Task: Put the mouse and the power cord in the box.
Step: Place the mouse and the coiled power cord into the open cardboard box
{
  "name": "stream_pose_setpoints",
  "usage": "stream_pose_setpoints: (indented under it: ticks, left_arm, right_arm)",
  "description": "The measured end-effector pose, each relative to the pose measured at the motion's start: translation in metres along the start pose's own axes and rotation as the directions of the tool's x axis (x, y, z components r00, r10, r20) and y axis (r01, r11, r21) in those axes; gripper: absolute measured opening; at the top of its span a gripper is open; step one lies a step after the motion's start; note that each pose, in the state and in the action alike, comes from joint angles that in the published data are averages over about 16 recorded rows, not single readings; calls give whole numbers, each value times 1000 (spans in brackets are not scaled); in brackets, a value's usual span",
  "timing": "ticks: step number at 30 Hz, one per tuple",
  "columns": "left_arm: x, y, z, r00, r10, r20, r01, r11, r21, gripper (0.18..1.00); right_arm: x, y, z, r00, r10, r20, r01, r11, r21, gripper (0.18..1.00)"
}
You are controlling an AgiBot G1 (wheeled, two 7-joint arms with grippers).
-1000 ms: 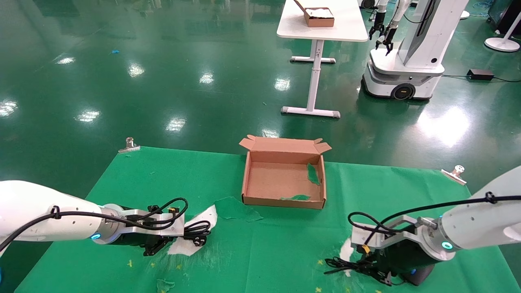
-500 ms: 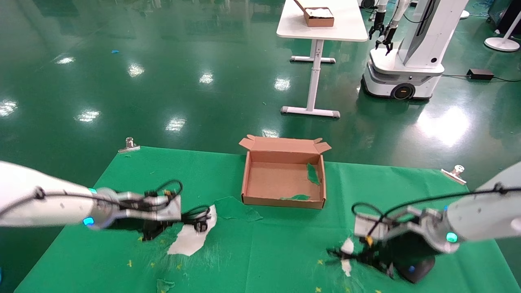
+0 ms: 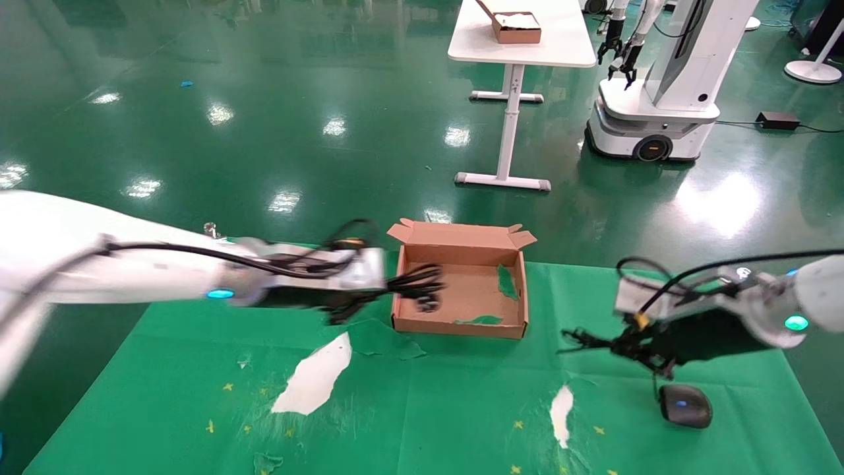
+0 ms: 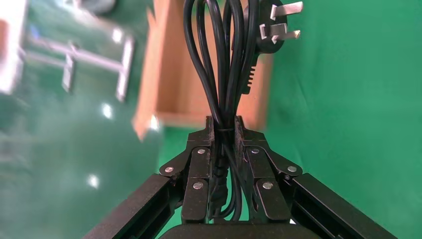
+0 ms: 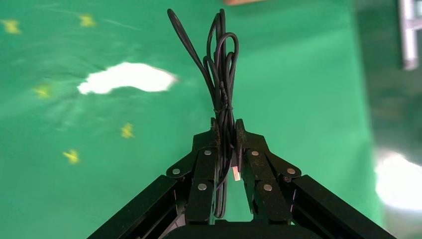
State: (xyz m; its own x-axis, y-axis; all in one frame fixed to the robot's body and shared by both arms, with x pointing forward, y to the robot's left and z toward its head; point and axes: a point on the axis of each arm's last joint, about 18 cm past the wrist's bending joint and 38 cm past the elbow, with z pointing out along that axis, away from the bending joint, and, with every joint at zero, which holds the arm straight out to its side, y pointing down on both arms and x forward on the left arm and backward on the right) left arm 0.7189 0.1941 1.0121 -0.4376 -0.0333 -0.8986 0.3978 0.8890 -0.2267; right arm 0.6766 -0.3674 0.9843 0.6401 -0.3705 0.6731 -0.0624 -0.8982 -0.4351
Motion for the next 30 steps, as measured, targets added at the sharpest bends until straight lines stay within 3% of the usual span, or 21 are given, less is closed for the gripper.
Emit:
stream_pose_setpoints:
  ticks: [7,13,21,30]
  left_arm:
    - [-4,-52,40,987,105,122,-111,993,44,254]
    - [-5,-73,59,965,166,202,-177,984,35,254]
    - [-4,-78,68,953,191,236,-201,979,17,272]
    - [-16,-57,61,962,131,241,-134,991,-5,343]
  right_arm:
    - [11,1,-28,998,1,-62,-2,1000,-9,233]
    - [9,0,-41,996,1,-86,-3,1000,-17,232]
    - [6,-7,-45,994,-20,-108,17,999,-30,232]
    - [17,-36,-48,982,-106,-155,98,994,-56,232]
